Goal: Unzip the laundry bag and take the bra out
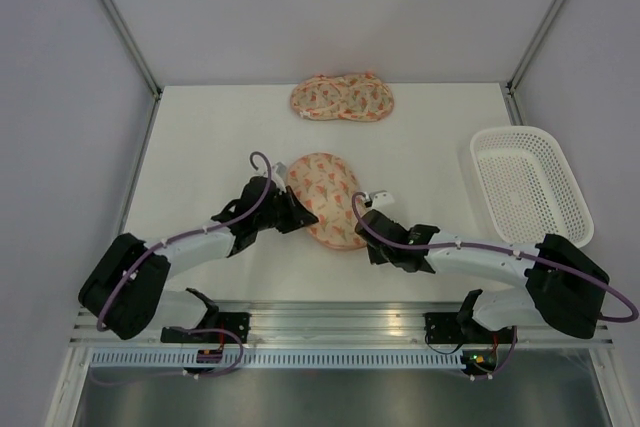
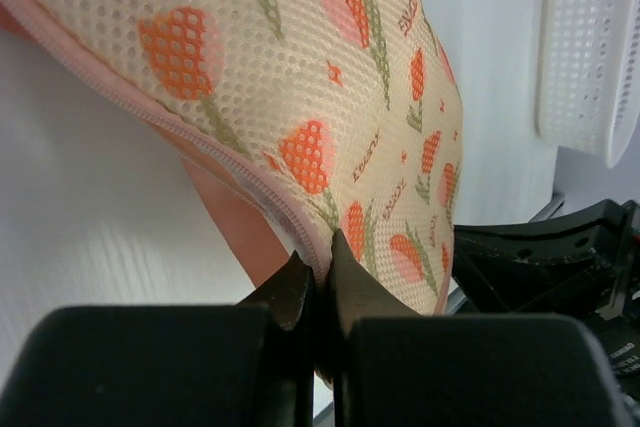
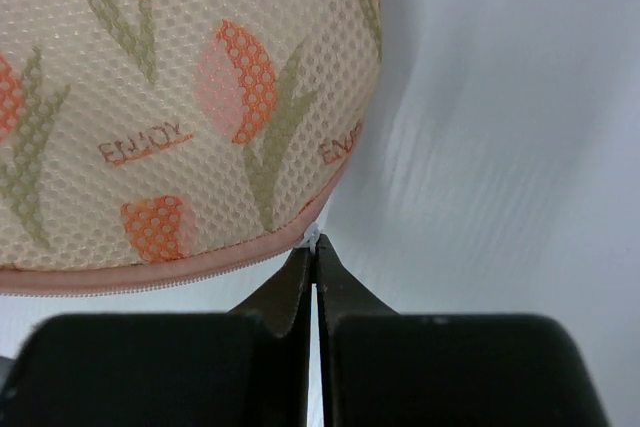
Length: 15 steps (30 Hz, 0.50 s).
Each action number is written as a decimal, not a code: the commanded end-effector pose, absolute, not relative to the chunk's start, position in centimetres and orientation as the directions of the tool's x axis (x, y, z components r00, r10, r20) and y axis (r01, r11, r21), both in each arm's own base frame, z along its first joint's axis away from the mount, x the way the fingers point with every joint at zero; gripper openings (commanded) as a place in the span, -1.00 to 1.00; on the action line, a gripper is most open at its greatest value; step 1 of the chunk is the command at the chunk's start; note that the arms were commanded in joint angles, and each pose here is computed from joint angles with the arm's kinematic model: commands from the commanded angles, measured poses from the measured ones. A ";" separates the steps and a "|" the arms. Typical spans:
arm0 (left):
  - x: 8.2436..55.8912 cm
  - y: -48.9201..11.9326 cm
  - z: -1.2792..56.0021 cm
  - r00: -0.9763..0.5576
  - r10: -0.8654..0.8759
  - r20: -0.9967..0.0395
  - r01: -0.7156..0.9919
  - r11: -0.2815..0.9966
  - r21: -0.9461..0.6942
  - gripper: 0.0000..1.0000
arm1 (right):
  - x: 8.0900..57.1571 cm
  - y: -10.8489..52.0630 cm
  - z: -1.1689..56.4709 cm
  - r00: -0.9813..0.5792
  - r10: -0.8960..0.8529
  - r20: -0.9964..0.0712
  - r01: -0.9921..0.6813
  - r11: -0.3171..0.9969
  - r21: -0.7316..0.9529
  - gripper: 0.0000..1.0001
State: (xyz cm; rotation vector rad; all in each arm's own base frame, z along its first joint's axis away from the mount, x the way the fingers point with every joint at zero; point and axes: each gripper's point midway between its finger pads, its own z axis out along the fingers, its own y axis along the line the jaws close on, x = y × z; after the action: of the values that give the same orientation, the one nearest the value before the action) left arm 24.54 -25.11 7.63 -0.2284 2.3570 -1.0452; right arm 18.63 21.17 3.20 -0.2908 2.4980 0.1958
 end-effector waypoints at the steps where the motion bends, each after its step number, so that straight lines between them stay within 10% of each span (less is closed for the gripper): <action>1: 27.3 -26.4 9.4 -0.782 -0.150 -0.604 0.358 0.685 -0.635 -0.96 | 19.7 17.6 3.6 -0.779 -0.168 -0.604 -0.146 0.986 -0.085 -0.99; 9: 32.5 -30.7 6.3 -0.852 0.077 -0.518 0.446 0.626 -0.640 -0.88 | 19.2 18.1 3.8 -0.783 -0.142 -0.605 -0.158 0.987 -0.027 -0.99; 15: 33.2 -27.9 6.6 -0.849 -0.196 -0.490 0.197 0.744 -0.638 0.07 | 18.7 19.7 3.7 -0.785 -0.149 -0.601 -0.219 0.975 0.044 -0.99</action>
State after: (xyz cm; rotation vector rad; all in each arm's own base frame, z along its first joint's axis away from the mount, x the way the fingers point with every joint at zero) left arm 32.33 -29.86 4.84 0.2008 2.4562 -1.0512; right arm 19.02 19.22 3.45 -0.2348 2.4860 0.0945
